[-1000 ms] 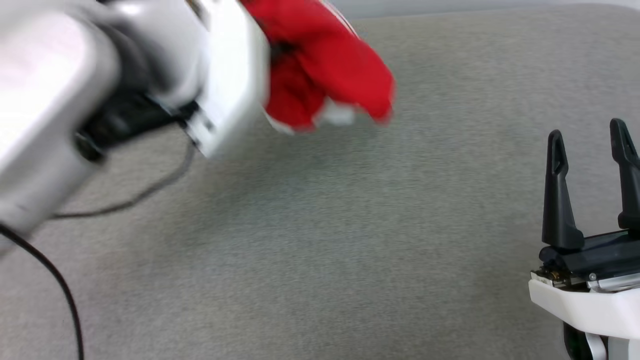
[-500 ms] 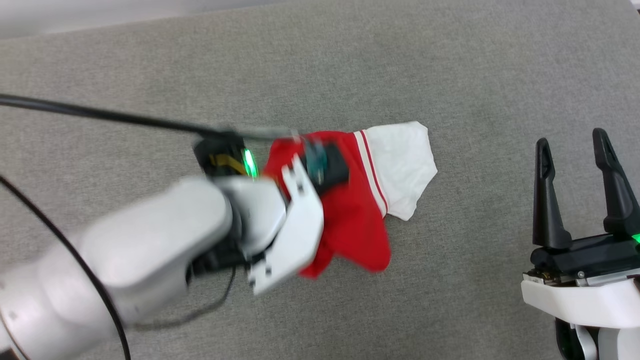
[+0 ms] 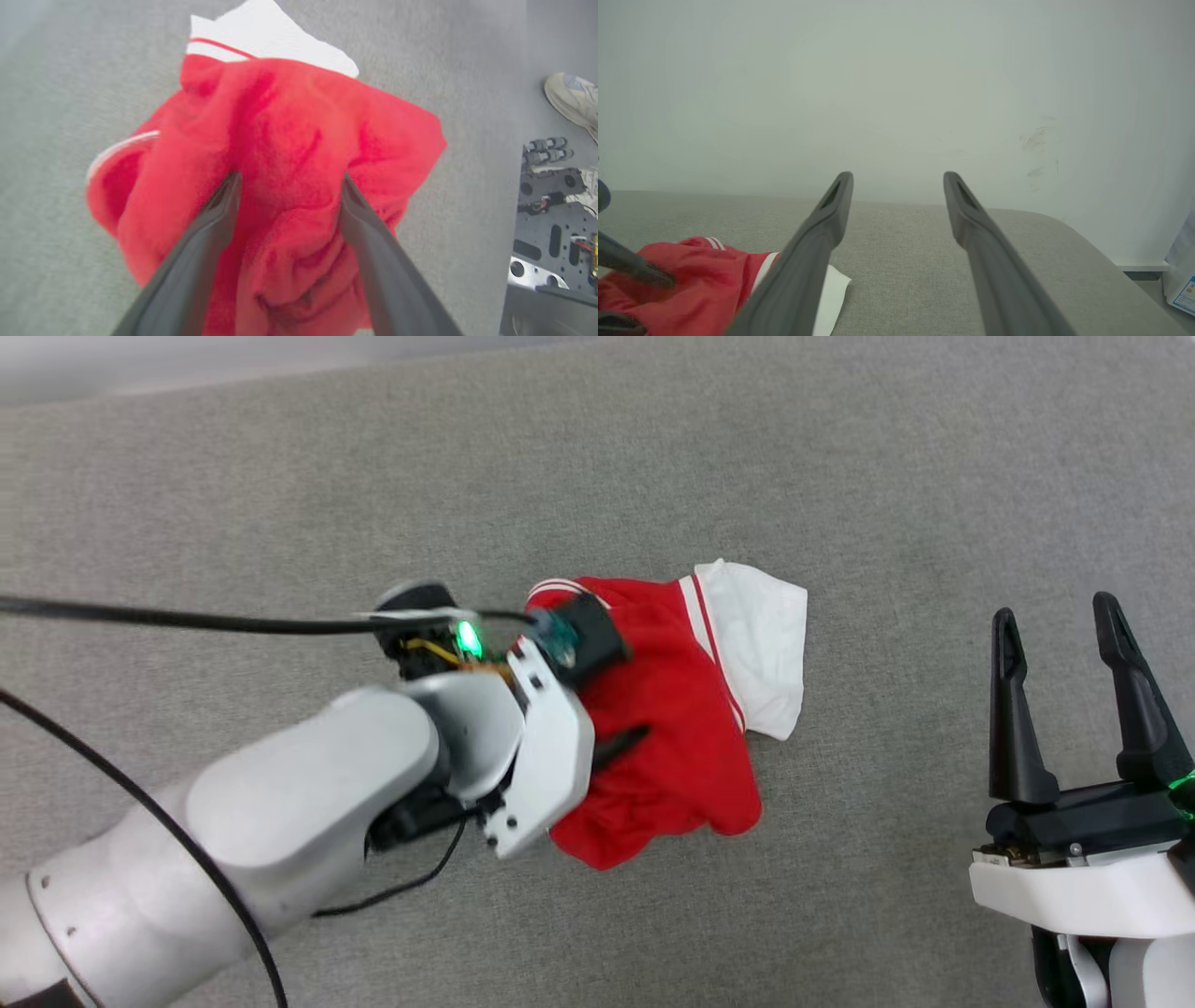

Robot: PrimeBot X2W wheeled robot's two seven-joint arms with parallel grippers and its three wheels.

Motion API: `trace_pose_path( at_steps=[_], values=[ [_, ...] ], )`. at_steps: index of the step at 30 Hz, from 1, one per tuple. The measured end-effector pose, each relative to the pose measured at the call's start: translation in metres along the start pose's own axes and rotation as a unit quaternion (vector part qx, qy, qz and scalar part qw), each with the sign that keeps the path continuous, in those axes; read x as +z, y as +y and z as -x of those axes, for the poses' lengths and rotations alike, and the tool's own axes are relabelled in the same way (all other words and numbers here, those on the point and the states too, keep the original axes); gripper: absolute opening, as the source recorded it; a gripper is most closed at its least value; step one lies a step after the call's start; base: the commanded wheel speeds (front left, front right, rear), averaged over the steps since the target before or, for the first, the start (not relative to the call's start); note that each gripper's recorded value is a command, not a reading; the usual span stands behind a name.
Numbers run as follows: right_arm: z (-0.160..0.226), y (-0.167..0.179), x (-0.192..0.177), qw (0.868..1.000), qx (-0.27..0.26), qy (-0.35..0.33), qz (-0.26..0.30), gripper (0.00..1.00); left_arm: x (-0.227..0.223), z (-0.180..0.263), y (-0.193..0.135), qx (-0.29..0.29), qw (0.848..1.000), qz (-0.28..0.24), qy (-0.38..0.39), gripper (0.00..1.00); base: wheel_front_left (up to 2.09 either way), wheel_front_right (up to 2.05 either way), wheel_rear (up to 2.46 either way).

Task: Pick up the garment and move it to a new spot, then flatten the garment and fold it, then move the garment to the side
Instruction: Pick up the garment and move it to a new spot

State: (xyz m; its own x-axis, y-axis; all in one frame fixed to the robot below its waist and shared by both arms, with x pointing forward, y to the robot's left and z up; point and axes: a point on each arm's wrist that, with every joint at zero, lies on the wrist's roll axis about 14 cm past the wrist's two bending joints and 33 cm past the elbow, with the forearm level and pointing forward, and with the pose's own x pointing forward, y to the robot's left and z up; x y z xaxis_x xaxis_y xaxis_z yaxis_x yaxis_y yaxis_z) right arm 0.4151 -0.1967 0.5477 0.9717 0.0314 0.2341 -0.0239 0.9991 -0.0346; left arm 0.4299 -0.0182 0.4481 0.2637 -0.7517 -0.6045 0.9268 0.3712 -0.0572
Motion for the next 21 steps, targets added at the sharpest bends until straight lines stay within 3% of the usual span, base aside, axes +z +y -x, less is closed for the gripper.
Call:
trace_pose_path(
  at_steps=[4, 8, 14, 21],
  values=[
    [0.003, 0.005, 0.005, 1.000, 0.006, -0.005, -0.006, 1.00, 0.048, 0.025, 0.022, 0.054, 0.992, -0.007, -0.117, 1.00, 0.00, 0.00, 0.00],
    [0.006, 0.010, 0.011, 1.000, 0.012, -0.012, -0.011, 1.00, 0.082, 0.063, 0.049, 0.143, 0.966, -0.022, -0.216, 1.00, 0.00, 0.00, 0.00],
    [0.009, 0.016, 0.017, 1.000, 0.020, -0.017, -0.016, 1.00, 0.072, 0.114, 0.074, 0.271, 0.914, 0.005, -0.301, 1.00, 0.00, 0.00, 0.00],
    [0.012, 0.019, 0.018, 0.999, 0.024, -0.017, -0.020, 1.00, 0.024, 0.155, 0.090, 0.404, 0.861, 0.031, -0.306, 1.00, 0.00, 0.00, 0.00]
  ],
)
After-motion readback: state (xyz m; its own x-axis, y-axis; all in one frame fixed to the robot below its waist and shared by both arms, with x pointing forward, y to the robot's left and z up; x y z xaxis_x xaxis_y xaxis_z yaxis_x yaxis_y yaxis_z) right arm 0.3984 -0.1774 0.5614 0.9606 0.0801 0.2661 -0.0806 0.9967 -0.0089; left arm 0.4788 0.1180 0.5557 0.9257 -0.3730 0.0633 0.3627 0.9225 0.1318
